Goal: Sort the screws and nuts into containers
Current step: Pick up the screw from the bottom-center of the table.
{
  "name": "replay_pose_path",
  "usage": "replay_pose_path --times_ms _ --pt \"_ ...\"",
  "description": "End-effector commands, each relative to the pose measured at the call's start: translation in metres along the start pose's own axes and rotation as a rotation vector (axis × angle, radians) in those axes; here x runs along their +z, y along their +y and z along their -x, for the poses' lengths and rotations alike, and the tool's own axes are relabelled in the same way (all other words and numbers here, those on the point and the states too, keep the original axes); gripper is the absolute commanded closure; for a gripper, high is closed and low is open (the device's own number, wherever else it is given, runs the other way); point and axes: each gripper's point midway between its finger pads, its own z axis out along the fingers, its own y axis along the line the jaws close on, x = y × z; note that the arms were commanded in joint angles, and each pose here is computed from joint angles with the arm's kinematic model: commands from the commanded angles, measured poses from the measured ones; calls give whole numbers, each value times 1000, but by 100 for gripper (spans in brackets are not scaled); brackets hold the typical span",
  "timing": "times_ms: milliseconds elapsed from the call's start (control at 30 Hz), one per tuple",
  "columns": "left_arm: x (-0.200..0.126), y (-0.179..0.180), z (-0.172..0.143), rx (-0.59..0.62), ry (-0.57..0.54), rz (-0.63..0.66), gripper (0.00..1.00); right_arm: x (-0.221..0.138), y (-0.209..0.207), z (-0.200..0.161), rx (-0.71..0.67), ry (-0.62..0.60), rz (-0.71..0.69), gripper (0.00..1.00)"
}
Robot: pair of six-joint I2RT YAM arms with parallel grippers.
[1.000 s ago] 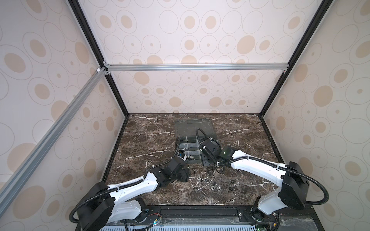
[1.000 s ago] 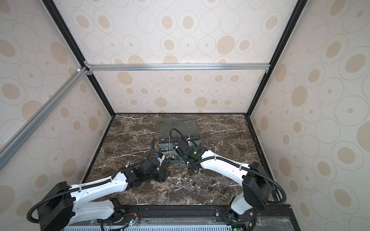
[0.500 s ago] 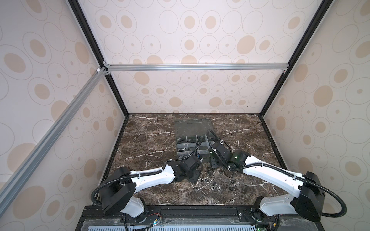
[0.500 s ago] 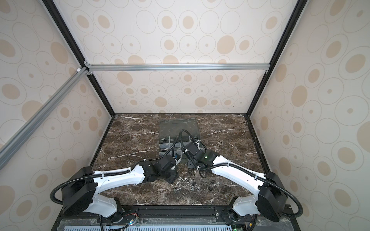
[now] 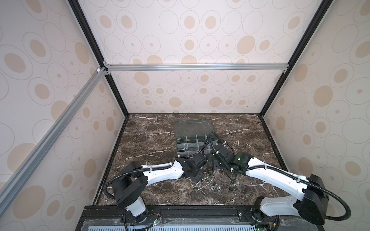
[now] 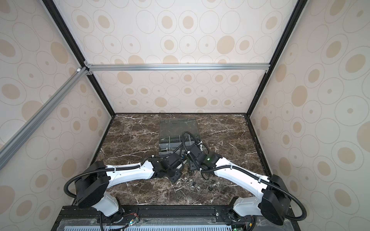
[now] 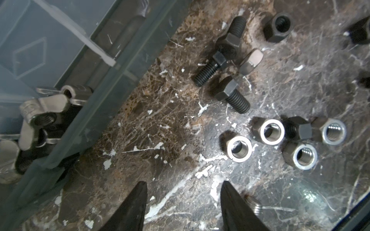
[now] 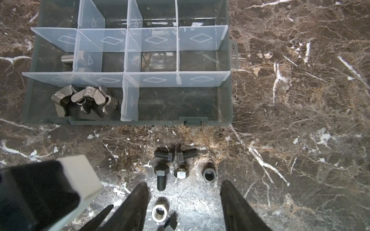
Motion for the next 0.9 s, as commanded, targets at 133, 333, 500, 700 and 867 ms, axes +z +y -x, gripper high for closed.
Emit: replay_pose_path --times_ms 133,333,500,700,867 --pt "2 -15 0 93 59 -39 46 -11 -20 -6 45 -21 -31 39" --pt "-4 -32 -11 122 67 -91 48 -16 -33 -7 50 -41 -72 38" --pt "-4 -45 -26 142 98 -133 49 -23 -47 -2 75 -67 -96 38" --pt "-2 -57 -36 160 113 -161 52 -31 -67 -3 114 -86 -119 38" --pt "1 -65 -40 176 123 -183 55 -37 -80 -7 134 -91 -136 38"
